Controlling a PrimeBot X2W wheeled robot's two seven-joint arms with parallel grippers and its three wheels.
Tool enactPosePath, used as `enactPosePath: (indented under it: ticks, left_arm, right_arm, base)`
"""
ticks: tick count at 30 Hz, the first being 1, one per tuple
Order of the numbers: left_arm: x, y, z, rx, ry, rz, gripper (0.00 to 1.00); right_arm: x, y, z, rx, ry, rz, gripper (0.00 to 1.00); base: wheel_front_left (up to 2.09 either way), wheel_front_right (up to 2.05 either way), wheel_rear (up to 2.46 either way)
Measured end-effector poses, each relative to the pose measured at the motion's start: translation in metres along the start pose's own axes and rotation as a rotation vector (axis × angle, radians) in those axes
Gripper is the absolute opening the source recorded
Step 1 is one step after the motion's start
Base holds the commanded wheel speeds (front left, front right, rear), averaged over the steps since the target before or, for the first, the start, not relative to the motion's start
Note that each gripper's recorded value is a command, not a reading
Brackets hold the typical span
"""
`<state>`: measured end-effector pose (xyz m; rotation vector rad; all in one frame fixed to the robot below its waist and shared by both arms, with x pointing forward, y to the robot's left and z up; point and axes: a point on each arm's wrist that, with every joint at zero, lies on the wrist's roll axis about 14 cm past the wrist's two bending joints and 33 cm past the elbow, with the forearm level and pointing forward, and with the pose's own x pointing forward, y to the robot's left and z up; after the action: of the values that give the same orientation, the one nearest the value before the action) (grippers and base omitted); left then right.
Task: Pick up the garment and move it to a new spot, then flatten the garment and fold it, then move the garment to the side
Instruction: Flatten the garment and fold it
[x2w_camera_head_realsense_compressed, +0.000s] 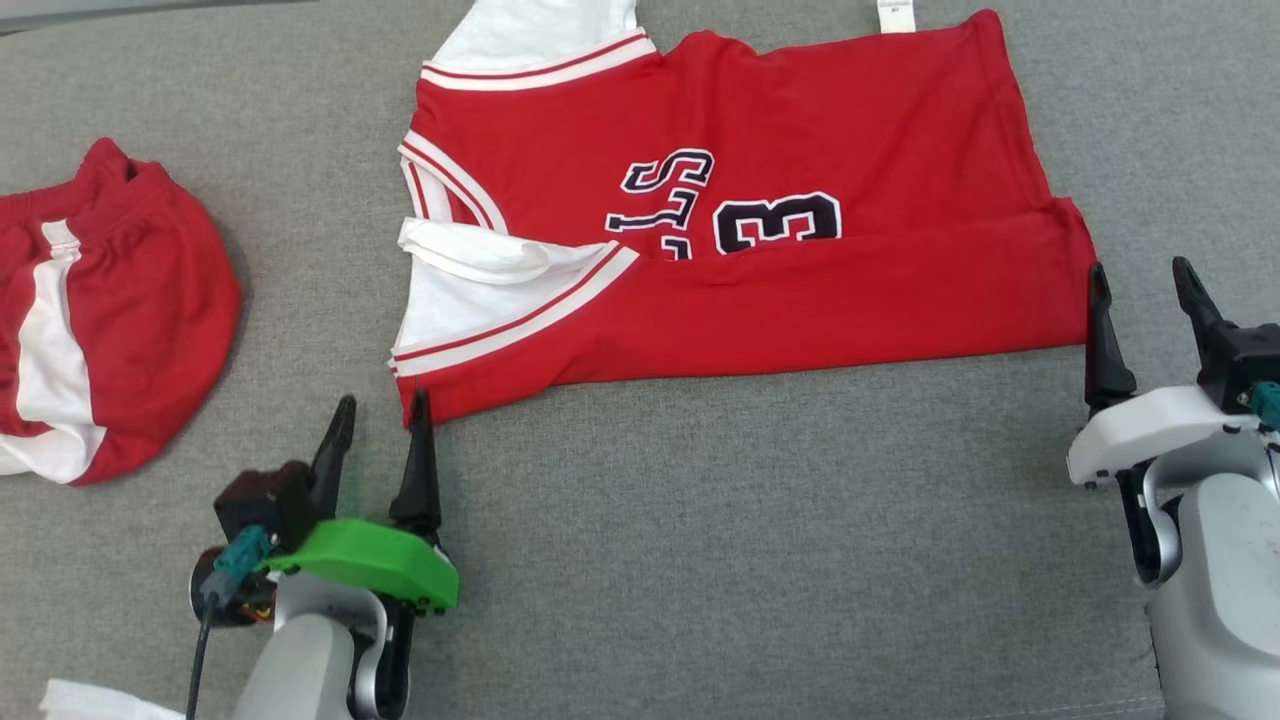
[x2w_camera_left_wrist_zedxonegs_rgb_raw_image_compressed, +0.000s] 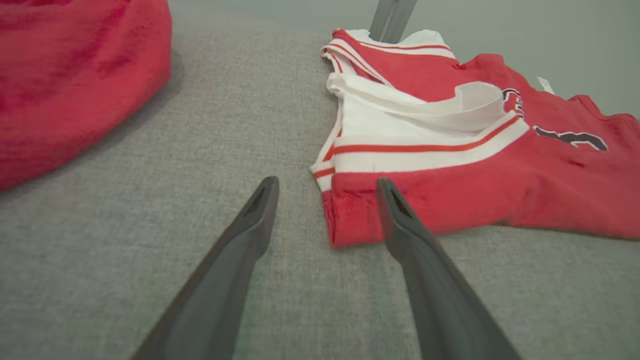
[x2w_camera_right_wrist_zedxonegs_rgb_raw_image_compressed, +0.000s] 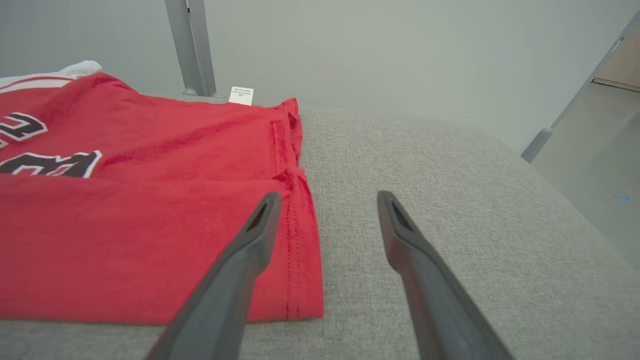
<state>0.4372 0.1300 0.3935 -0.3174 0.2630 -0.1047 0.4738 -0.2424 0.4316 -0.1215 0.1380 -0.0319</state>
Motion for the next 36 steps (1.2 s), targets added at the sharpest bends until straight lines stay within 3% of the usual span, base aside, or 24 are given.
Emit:
enactPosePath:
  ticks: [8,9,11,12,20,22,23,36]
  left_arm:
    - [-0.007,0.006,-0.02,-0.017,0.071,0.037,1.0]
    - [-0.005,0.005,-0.02,-0.015,0.077,0.032,0.85]
    - [-0.001,0.003,-0.022,-0.012,0.088,0.021,0.25]
    - [0.001,0.001,-0.023,-0.011,0.092,0.011,0.0]
    - [0.001,0.001,-0.026,-0.002,0.098,-0.01,0.0]
    - [0.001,0.002,-0.022,-0.001,0.084,-0.01,0.0]
    - [0.001,0.003,-0.021,0.001,0.08,-0.008,0.0]
    - [-0.022,0.005,-0.006,0.01,0.025,-0.015,0.0]
  right_arm:
    - [-0.013,-0.002,-0.014,0.027,0.038,-0.016,1.0]
    - [-0.013,-0.003,-0.015,0.031,0.044,-0.018,1.0]
    - [-0.013,-0.003,-0.02,0.041,0.058,-0.021,1.0]
    - [-0.013,-0.003,-0.023,0.054,0.067,-0.025,1.0]
    - [-0.008,0.006,-0.051,0.152,0.17,-0.03,1.0]
    - [-0.007,0.01,-0.057,0.153,0.192,-0.015,0.38]
    - [-0.006,0.012,-0.057,0.154,0.195,-0.005,0.0]
    - [-0.017,0.005,-0.044,0.13,0.16,0.035,0.0]
  base:
    - [0.0,0.0,0.0]
    - [0.0,0.0,0.0]
    - [0.0,0.0,0.0]
    - [0.0,0.0,0.0]
    - [0.0,0.0,0.0]
    - [0.0,0.0,0.0]
    - [0.0,0.0,0.0]
    - [0.0,0.0,0.0]
